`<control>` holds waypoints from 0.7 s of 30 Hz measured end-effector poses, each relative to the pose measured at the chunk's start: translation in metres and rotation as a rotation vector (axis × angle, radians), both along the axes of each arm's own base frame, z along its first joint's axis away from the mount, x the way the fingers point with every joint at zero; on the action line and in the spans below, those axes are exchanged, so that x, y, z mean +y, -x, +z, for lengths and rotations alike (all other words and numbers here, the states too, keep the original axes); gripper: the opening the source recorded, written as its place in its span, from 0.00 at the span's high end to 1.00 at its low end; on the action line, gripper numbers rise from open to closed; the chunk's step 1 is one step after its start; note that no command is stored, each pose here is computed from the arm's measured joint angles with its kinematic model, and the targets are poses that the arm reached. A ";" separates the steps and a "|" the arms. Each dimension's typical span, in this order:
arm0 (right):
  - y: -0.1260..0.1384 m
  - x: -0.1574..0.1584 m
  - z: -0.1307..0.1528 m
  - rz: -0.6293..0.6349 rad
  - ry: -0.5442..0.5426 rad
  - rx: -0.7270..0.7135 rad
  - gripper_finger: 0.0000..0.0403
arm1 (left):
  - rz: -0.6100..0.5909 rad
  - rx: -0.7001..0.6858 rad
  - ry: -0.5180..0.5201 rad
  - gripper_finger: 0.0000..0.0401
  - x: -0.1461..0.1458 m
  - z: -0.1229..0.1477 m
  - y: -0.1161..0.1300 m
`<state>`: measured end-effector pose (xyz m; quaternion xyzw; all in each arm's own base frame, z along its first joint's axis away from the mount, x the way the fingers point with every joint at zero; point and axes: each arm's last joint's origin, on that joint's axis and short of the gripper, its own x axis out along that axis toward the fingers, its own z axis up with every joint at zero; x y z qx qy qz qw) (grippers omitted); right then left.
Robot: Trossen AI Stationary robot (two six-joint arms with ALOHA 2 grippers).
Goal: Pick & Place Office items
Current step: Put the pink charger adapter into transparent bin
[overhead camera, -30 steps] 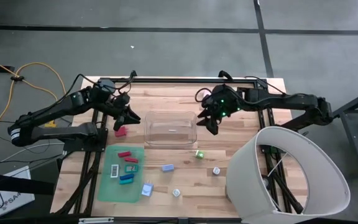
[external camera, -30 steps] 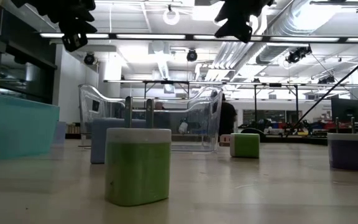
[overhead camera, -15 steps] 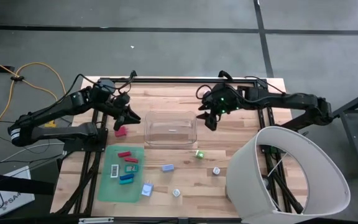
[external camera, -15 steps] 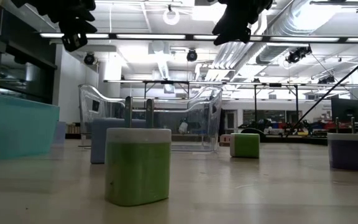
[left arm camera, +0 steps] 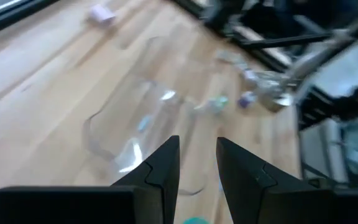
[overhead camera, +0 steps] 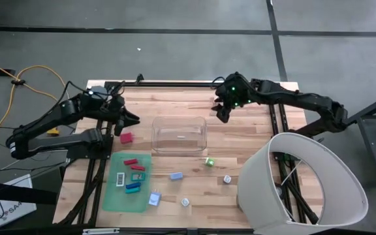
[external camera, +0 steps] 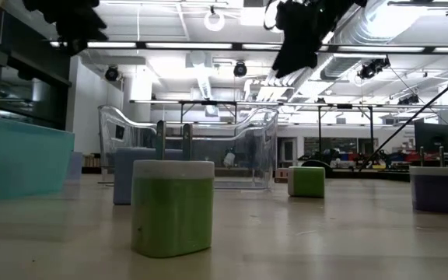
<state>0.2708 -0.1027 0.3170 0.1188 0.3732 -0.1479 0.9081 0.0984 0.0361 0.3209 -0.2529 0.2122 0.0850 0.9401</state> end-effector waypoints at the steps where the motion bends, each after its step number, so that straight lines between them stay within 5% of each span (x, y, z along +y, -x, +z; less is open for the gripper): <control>1: -0.001 -0.003 -0.003 -0.002 0.008 0.011 0.56 | 0.030 0.012 -0.005 0.75 -0.001 -0.001 0.003; 12: -0.010 -0.031 -0.045 -0.067 0.096 0.216 0.56 | 0.063 0.025 -0.004 0.75 -0.003 -0.004 0.011; 21: -0.018 -0.052 -0.083 -0.091 0.047 0.358 0.56 | 0.066 0.025 0.004 0.75 -0.003 -0.004 0.011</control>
